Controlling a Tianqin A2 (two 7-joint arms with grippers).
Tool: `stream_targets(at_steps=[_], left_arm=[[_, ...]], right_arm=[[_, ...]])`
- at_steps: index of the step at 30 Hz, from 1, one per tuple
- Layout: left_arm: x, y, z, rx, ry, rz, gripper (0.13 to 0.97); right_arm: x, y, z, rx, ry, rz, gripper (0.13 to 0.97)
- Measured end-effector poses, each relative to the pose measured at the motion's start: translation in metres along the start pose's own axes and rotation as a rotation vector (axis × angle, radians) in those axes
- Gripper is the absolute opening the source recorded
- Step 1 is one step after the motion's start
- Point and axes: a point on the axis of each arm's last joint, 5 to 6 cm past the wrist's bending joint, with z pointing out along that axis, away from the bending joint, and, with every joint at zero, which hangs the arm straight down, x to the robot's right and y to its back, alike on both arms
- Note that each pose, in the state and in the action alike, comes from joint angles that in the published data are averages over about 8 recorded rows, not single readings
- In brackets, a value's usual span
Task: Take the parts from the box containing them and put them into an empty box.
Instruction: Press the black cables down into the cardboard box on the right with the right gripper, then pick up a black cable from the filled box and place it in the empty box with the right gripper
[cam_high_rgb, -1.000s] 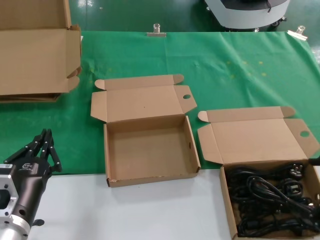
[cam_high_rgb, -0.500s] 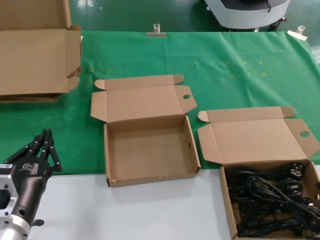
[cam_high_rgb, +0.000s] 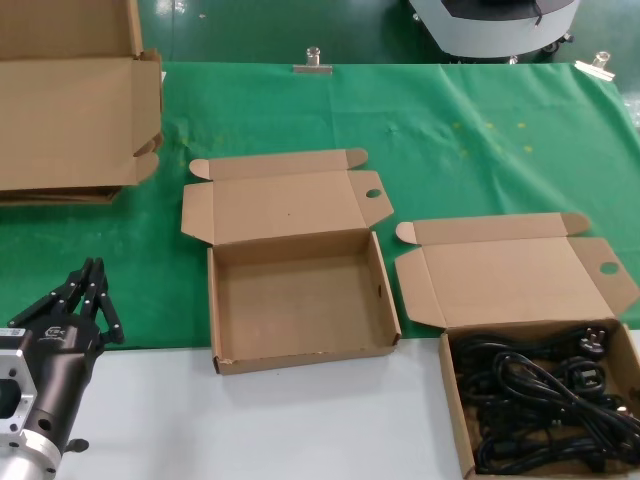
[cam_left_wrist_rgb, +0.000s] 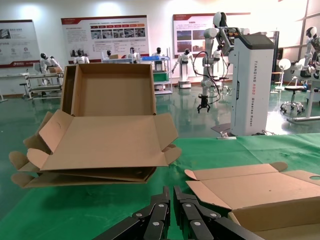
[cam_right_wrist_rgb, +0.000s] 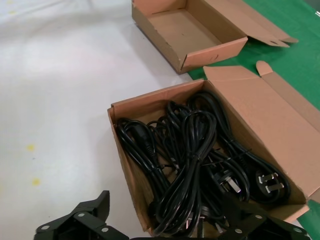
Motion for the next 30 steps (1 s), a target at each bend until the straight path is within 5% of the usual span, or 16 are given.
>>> stream_targets(at_steps=[14, 30], left_arm=[[0.0, 0.0, 0.0, 0.0, 0.0, 0.0, 0.172], [0.0, 0.0, 0.0, 0.0, 0.0, 0.0, 0.172]], right_arm=[[-0.001, 0.014, 0.006, -0.022, 0.008, -0.001, 0.659], [0.008, 0.014, 0.012, -0.018, 0.051, -0.007, 0.298]])
